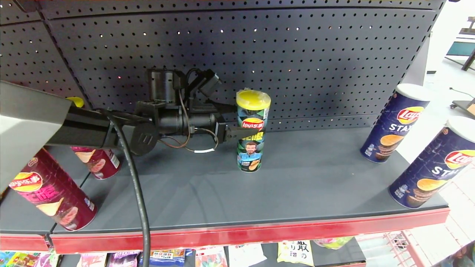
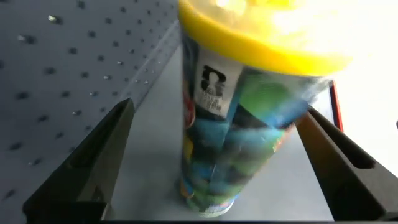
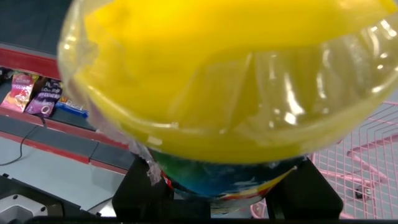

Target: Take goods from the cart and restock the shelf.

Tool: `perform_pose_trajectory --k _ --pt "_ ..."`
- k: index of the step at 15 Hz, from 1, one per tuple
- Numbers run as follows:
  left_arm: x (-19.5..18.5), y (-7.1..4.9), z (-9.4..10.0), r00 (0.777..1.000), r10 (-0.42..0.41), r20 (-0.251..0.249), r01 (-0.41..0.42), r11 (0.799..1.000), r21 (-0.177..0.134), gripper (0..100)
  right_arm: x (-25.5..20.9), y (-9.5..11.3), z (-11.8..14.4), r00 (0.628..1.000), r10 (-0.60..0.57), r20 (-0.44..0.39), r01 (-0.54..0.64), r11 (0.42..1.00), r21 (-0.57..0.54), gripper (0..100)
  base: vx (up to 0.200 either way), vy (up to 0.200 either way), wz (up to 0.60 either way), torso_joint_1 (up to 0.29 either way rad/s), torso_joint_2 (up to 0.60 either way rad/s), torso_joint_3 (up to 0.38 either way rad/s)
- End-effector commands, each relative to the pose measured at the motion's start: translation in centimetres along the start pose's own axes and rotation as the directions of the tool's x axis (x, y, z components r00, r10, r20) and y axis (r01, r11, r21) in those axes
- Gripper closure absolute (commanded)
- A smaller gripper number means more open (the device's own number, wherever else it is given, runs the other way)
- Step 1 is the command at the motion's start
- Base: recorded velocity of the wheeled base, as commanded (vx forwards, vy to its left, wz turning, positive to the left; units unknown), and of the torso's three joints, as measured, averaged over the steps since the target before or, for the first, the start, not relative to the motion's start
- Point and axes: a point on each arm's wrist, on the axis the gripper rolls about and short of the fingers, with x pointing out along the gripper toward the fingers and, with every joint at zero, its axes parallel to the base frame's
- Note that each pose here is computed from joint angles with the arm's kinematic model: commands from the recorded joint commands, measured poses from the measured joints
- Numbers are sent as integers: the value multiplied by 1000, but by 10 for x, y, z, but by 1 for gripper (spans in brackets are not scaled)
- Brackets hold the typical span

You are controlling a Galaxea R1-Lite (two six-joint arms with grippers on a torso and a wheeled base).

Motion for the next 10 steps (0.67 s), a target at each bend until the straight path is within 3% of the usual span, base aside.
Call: perform_pose_trajectory --k 1,3,8,9,10 --pt "11 1 -8 1000 -16 -12 16 1000 -12 0 0 0 2 1000 1 4 -1 1000 -2 100 0 0 0 0 0 0" --pt "20 -1 -9 999 -34 -11 34 999 -20 0 -1 0 2 1000 -3 6 3 1000 -1 100 0 0 0 0 0 0" --pt "31 8 -11 1000 -30 4 30 999 -20 0 -1 0 1 1000 -2 4 2 1000 -1 100 0 0 0 0 0 0" --pt "32 9 -13 1000 -30 2 30 999 -23 100 -1 0 1 1000 -4 4 4 1000 -1 100 0 0 0 0 0 0" --pt "31 9 -13 1000 -29 0 29 999 -30 100 -1 0 1 1000 -4 4 4 1000 -1 100 0 0 0 0 0 0"
